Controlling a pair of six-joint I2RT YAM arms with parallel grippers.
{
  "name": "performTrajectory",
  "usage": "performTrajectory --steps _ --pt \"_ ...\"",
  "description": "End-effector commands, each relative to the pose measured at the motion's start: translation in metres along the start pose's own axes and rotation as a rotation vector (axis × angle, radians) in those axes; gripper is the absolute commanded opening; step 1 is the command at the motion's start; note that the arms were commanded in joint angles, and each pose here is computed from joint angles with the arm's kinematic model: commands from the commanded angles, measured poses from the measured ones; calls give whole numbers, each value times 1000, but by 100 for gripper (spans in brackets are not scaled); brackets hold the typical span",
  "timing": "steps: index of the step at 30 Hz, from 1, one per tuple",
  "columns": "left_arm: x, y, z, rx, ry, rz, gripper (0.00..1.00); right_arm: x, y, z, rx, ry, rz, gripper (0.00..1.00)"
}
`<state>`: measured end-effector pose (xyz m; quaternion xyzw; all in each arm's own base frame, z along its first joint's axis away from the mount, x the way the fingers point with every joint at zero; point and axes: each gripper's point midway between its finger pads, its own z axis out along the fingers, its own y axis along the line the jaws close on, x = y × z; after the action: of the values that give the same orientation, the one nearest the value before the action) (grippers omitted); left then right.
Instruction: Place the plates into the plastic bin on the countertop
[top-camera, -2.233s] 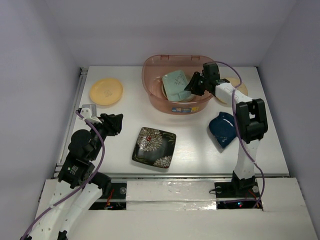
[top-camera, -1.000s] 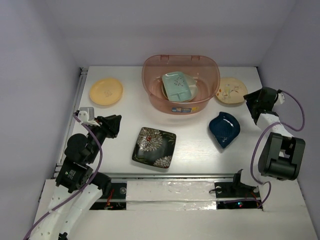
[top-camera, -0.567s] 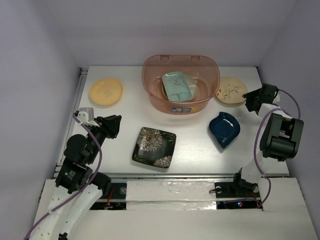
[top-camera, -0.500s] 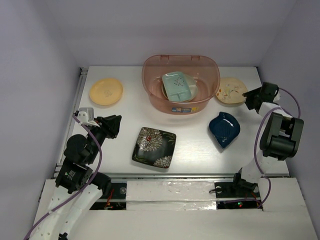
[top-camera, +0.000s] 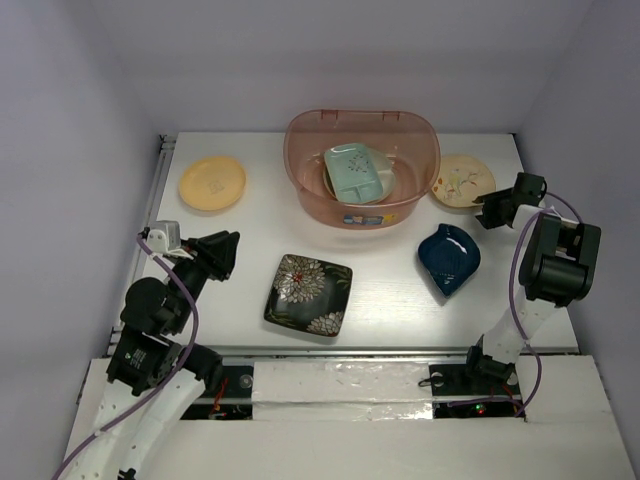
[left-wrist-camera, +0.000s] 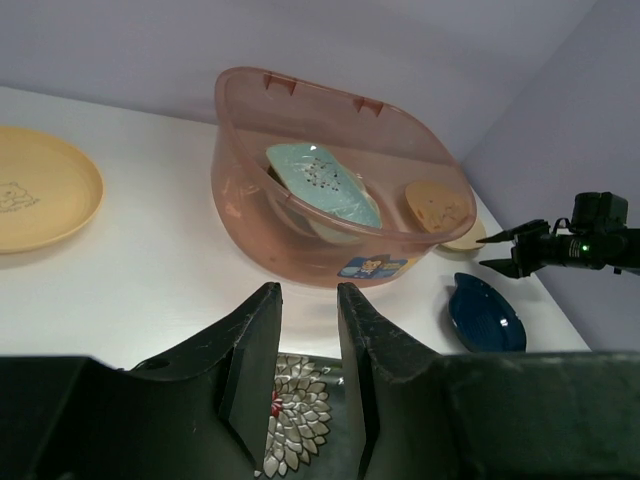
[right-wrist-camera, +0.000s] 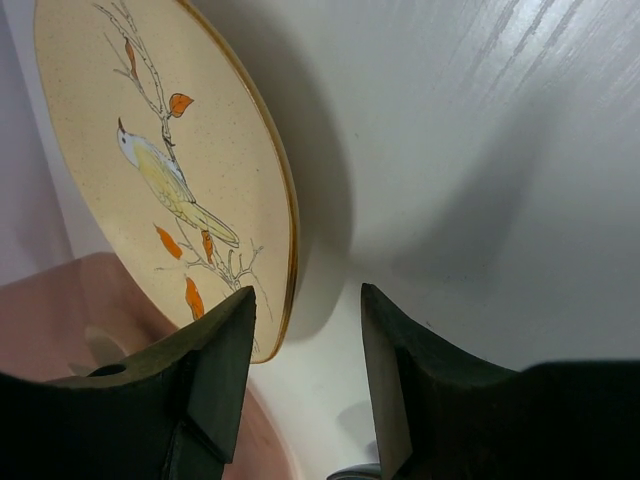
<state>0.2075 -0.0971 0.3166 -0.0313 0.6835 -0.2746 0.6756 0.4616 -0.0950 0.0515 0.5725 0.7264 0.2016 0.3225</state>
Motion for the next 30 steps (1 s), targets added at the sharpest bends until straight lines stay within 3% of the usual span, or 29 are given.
performTrajectory --steps 1,8,16,24,26,28,30 --pt "-10 -4 -1 22 -47 -2 27 -8 14 -5 -32 -24 21 52" --pt "-10 -4 0 20 -45 -1 27 -7 20 4 -51 2 53 54" --pt "-10 -2 0 9 -46 1 27 -7 26 14 12 4 88 38" --pt "-12 2 0 -12 -56 3 27 -2 28 22 140 14 95 42" --pt "-13 3 -1 -18 -60 3 27 1 24 26 178 15 90 38" --pt "-13 5 0 -32 -60 3 27 4 21 25 207 14 92 21" --pt "-11 7 1 -38 -54 6 27 7 18 26 222 27 93 13"
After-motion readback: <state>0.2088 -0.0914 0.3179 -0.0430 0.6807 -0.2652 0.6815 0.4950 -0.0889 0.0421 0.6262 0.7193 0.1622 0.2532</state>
